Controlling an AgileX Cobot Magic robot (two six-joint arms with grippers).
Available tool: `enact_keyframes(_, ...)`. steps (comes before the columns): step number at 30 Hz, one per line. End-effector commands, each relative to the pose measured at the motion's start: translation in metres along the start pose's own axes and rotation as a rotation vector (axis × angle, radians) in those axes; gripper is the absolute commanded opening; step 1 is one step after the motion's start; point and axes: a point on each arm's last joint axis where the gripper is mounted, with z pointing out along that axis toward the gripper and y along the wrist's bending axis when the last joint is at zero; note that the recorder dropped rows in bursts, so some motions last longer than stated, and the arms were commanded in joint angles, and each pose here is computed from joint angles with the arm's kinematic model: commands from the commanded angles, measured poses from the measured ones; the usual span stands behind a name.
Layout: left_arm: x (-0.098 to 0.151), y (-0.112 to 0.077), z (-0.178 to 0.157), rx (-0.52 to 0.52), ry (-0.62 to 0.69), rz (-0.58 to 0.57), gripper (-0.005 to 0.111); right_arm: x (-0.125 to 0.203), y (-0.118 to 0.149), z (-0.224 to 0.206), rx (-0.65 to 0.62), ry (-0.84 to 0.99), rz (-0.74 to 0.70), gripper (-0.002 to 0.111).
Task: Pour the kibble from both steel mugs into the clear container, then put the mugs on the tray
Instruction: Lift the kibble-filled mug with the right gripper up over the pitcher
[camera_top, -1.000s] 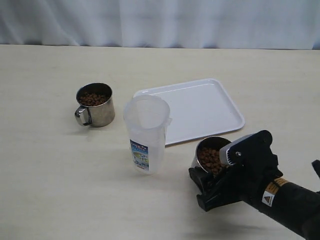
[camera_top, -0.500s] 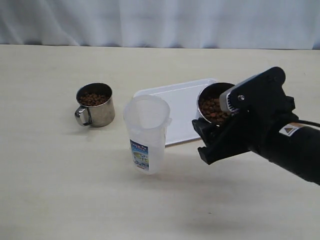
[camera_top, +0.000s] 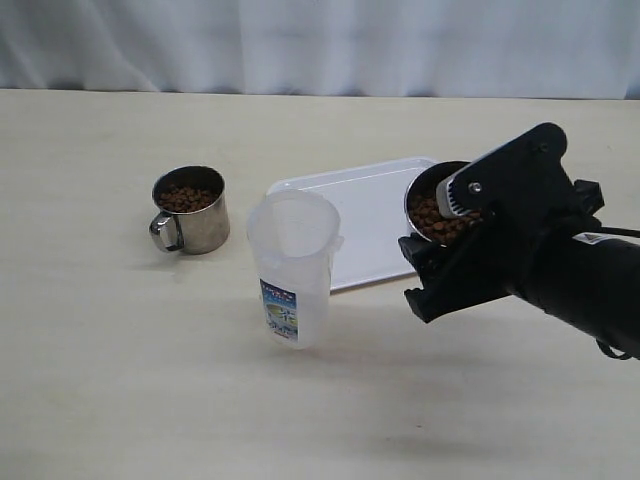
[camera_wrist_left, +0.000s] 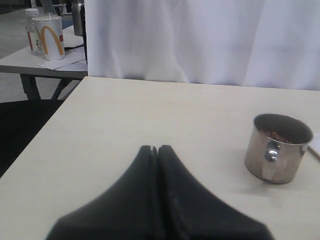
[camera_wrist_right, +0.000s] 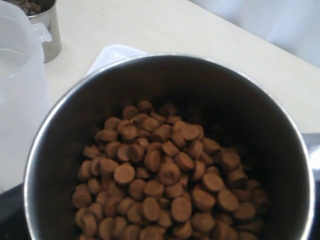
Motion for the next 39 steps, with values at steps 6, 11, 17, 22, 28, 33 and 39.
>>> enact_keyframes(6, 0.001, -0.001, 0.0, 0.009, 0.0, -0.004, 0.0, -0.006, -0.002, -0.002, 0.011, -0.021, 0.027, 0.004)
enact_keyframes(11, 0.001, -0.001, 0.0, 0.009, 0.0, -0.004, 0.0, -0.006, -0.004, -0.006, -0.006, -0.093, 0.066, 0.004)
enact_keyframes(17, 0.0, -0.001, 0.0, 0.009, -0.005, -0.004, 0.0, -0.003, -0.017, -0.001, -0.101, -0.098, 0.142, 0.004)
enact_keyframes(22, 0.0, -0.001, 0.0, 0.009, -0.005, -0.004, 0.0, -0.003, -0.03, 0.0, -0.098, -0.044, 0.137, 0.004)
enact_keyframes(28, 0.0, -0.001, 0.0, 0.009, -0.005, -0.004, 0.0, -0.016, -0.039, 0.003, -0.063, 0.044, 0.069, 0.004)
enact_keyframes(33, 0.0, -0.001, 0.0, 0.009, -0.005, -0.004, 0.0, -0.022, -0.042, 0.011, -0.048, 0.079, 0.031, 0.004)
enact_keyframes(39, 0.0, -0.001, 0.0, 0.009, -0.005, -0.004, 0.0, -0.033, -0.048, 0.019, -0.002, 0.081, 0.017, 0.004)
